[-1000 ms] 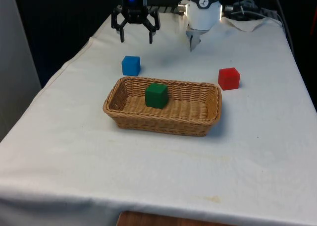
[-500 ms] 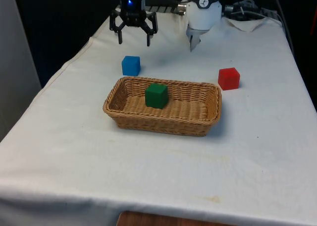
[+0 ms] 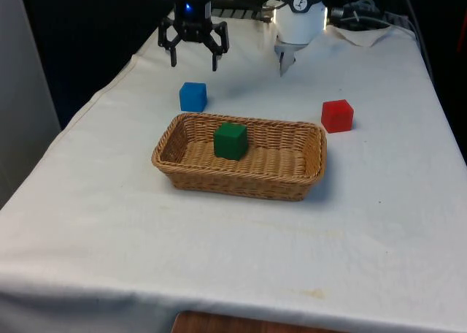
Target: Pick up exactly two blocks and place them into the basket.
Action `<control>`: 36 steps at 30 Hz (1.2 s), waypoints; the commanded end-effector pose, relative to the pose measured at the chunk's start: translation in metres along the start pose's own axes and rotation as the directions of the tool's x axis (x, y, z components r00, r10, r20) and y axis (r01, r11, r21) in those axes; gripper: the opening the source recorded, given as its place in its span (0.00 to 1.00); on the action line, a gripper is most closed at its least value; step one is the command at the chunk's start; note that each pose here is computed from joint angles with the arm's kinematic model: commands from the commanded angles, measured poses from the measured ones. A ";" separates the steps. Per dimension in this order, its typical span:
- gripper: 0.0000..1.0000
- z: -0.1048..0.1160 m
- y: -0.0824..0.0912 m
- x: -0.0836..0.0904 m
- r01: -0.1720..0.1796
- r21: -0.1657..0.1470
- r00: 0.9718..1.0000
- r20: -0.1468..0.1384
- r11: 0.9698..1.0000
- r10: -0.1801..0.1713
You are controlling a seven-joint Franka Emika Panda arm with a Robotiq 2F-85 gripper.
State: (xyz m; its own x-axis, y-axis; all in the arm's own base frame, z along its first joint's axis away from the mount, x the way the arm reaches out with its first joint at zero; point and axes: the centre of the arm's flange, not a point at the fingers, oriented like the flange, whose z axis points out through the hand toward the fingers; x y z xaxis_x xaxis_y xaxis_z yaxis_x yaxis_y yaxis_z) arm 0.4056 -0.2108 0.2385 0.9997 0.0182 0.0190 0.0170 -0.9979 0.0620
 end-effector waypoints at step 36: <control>1.00 0.023 -0.017 0.002 -0.013 0.025 1.000 0.009 1.000 0.013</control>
State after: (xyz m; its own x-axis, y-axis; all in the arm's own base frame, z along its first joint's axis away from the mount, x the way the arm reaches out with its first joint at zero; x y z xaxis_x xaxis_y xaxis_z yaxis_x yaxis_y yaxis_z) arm 0.4109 -0.1981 0.2198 1.0000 0.0022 0.0002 0.0022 -0.9990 0.0444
